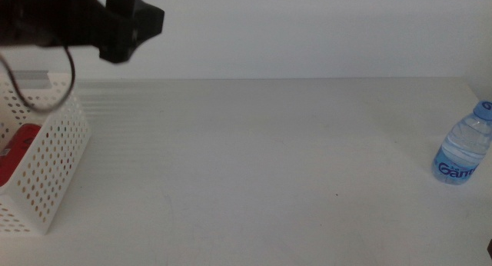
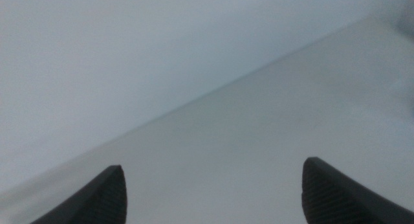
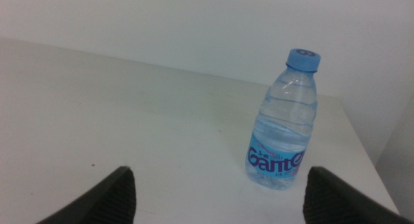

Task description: Use arms to grab the bottles and put them into the dustbin to the left of the table.

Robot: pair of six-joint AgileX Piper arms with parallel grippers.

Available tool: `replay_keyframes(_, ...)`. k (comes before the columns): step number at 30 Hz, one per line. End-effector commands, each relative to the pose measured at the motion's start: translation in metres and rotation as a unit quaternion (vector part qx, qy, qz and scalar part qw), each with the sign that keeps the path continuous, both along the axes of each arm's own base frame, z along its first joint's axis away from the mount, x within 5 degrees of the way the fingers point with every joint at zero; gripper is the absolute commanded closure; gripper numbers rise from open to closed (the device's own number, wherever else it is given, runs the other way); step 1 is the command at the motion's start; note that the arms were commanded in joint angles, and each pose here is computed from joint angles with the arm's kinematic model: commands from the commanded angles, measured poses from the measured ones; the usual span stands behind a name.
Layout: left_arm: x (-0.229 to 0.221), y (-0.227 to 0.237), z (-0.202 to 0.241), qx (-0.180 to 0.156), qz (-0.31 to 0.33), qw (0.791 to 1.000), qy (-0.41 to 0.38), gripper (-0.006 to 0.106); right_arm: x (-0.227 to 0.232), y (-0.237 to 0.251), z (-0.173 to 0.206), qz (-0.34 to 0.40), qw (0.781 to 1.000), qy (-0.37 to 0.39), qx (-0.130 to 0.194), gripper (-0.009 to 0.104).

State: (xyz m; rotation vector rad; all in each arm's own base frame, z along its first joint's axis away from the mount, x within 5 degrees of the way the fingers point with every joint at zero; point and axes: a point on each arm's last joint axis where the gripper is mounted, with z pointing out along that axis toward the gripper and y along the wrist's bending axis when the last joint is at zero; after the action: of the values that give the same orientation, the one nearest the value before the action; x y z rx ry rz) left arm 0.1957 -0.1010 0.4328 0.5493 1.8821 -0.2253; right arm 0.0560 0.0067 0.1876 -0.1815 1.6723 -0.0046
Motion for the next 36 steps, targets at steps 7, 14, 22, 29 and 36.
replay_keyframes(7,-0.037,0.011,-0.029,-0.091,-0.016,0.994,-0.055,0.015,-0.002,-0.001,0.011,-0.007,0.999,-0.054,-0.007,0.028)
replay_keyframes(14,-0.07,0.027,-0.062,-0.11,-0.018,0.993,-0.031,0.015,-0.002,-0.001,0.011,-0.007,0.999,-0.054,-0.007,0.028)
replay_keyframes(22,-0.11,0.033,-0.099,-0.117,-0.084,0.989,-0.028,0.015,-0.002,-0.001,0.011,-0.007,0.999,-0.054,-0.007,0.028)
replay_keyframes(29,-0.124,0.034,-0.116,-0.131,-0.127,0.982,-0.042,0.015,-0.002,-0.001,0.011,-0.007,0.999,-0.054,-0.007,0.028)
replay_keyframes(36,-0.124,0.033,-0.115,-0.138,-0.126,0.981,-0.054,0.015,-0.002,-0.001,0.011,-0.007,0.999,-0.054,-0.007,0.028)
